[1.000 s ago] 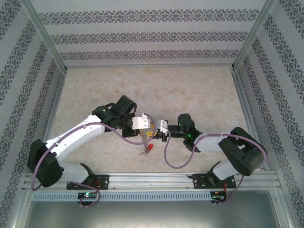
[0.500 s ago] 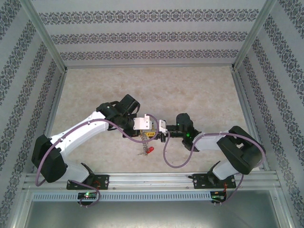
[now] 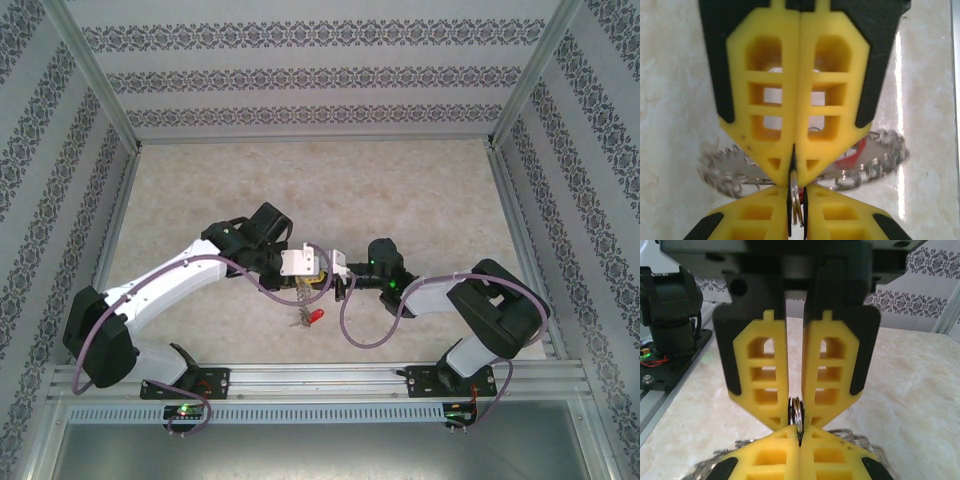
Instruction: Put the keys on the keyring
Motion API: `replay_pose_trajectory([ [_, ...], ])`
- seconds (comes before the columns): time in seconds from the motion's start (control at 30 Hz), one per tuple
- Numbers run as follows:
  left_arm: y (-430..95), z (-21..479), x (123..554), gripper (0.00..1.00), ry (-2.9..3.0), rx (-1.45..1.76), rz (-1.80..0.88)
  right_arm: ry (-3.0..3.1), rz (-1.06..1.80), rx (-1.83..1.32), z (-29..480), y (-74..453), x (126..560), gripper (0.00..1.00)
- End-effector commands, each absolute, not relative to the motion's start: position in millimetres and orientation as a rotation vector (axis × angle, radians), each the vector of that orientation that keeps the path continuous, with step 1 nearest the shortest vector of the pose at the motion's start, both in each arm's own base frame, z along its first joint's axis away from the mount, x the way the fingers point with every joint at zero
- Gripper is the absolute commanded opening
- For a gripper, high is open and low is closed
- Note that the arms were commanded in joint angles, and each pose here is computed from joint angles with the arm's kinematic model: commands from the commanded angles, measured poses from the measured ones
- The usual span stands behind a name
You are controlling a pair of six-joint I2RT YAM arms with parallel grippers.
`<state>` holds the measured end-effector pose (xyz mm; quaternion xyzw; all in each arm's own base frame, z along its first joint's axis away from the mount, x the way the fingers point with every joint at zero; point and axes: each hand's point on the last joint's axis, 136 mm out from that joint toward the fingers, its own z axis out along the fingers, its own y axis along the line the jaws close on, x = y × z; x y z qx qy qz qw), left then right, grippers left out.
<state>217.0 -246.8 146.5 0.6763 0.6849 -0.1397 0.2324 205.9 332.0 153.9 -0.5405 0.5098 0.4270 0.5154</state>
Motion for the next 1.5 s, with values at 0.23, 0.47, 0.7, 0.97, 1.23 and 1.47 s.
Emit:
replay_pose_trajectory([
  [0.23, -271, 159, 220, 0.13, 1.749, 1.603, -0.497, 1.125, 1.051, -1.167, 179, 331, 214, 0.0],
  [0.47, -257, 160, 221, 0.1, 1.755, 1.567, -0.414, 1.136, 1.037, -1.183, 169, 329, 214, 0.0],
  [0.7, -266, 174, 224, 0.12, 1.685, 1.5, -0.454, 1.105, 1.063, -1.193, 177, 334, 209, 0.0],
  [0.97, -256, 173, 223, 0.0, 1.724, 1.614, -0.371, 1.154, 1.05, -1.213, 167, 329, 210, 0.13],
  [1.23, -238, 161, 211, 0.0, 1.827, 1.845, -0.289, 1.196, 0.942, -1.284, 161, 323, 209, 0.21],
  [1.47, -236, 159, 215, 0.0, 1.868, 1.945, -0.223, 1.2, 0.888, -1.299, 163, 321, 214, 0.25],
])
